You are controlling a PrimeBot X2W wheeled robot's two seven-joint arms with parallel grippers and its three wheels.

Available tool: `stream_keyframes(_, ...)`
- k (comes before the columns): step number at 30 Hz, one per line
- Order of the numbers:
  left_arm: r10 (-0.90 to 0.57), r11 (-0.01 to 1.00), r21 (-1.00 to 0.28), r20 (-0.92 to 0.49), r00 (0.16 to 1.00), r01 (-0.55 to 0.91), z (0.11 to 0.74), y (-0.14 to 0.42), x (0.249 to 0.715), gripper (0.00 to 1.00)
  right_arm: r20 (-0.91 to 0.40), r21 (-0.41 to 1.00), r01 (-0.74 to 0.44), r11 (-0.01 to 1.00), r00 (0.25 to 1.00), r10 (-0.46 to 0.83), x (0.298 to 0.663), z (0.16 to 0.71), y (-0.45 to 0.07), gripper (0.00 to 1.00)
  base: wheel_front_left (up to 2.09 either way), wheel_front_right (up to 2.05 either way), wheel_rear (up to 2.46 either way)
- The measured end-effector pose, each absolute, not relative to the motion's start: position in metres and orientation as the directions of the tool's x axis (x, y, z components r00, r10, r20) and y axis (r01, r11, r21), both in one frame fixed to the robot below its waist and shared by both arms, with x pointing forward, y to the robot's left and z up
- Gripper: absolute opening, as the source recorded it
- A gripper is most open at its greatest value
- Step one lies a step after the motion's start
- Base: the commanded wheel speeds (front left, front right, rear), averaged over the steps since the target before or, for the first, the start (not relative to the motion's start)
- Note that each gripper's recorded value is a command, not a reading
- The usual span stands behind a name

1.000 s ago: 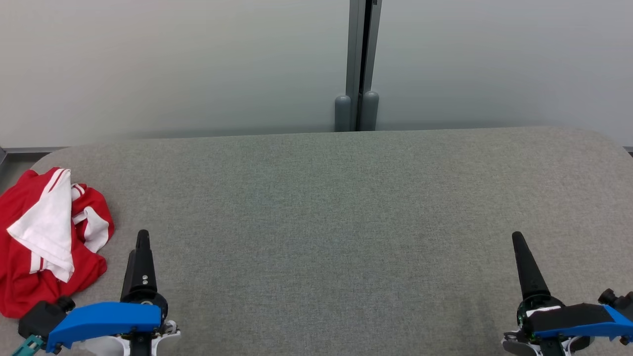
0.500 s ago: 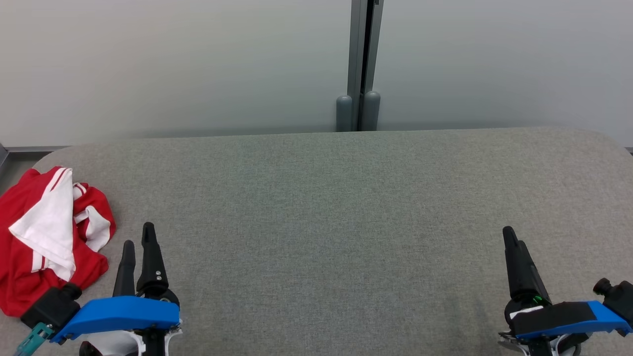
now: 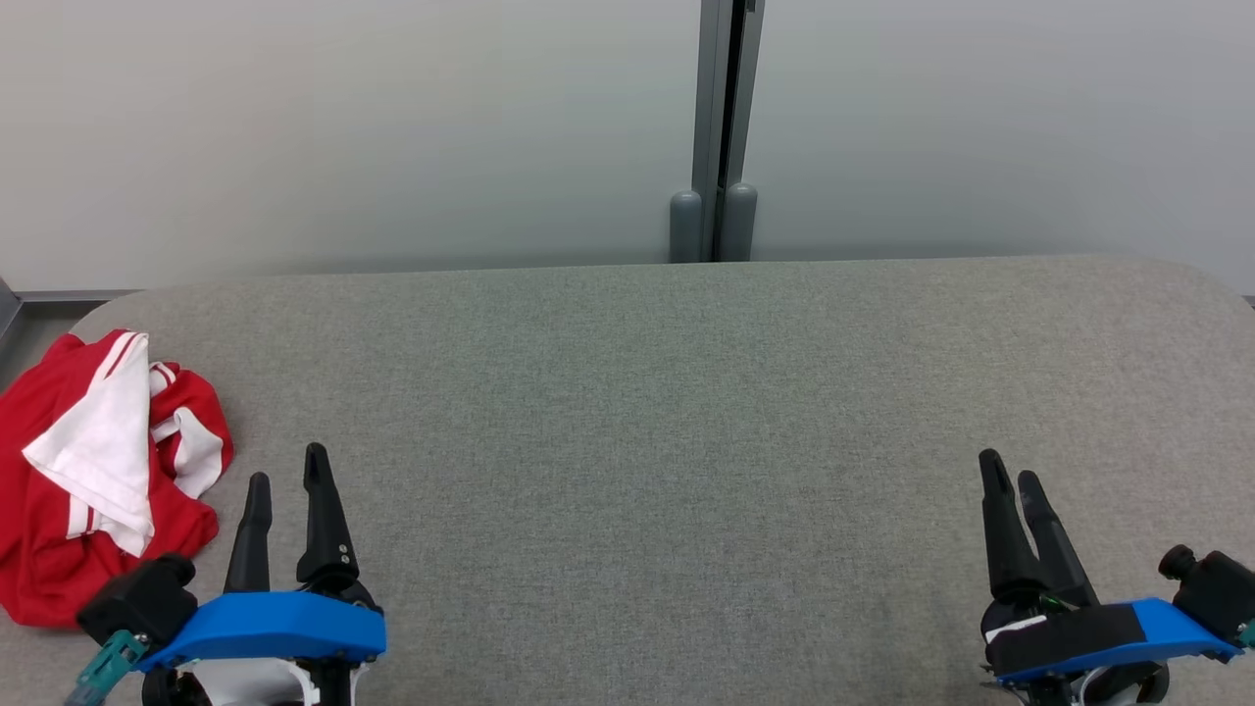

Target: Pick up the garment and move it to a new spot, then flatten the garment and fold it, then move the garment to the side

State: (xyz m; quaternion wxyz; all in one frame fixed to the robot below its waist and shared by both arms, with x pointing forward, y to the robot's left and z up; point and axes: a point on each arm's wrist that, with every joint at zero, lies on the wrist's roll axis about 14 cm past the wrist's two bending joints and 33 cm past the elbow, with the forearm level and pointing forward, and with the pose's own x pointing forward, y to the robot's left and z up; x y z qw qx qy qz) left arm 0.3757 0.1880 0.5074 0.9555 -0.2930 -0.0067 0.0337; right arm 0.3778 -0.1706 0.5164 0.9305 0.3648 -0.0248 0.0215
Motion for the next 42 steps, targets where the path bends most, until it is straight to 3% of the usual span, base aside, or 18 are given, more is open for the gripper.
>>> stream_keyframes(21, 0.06, 0.934, -0.354, 0.003, 0.998, -0.055, 0.505, 0.183, 0.374, 1.0, 0.101, 0.474, -0.107, 0.874, 0.993, 0.067, 0.376, 0.522, -0.159, 1.0, 0.0, 0.0, 0.0)
stream_keyframes(42, 0.037, 0.982, -0.184, -0.004, 0.999, -0.038, 0.51, 0.176, 0.373, 1.0, 0.123, 0.297, -0.141, 0.944, 0.986, 0.108, 0.373, 0.523, -0.151, 1.0, 0.0, 0.0, 0.0)
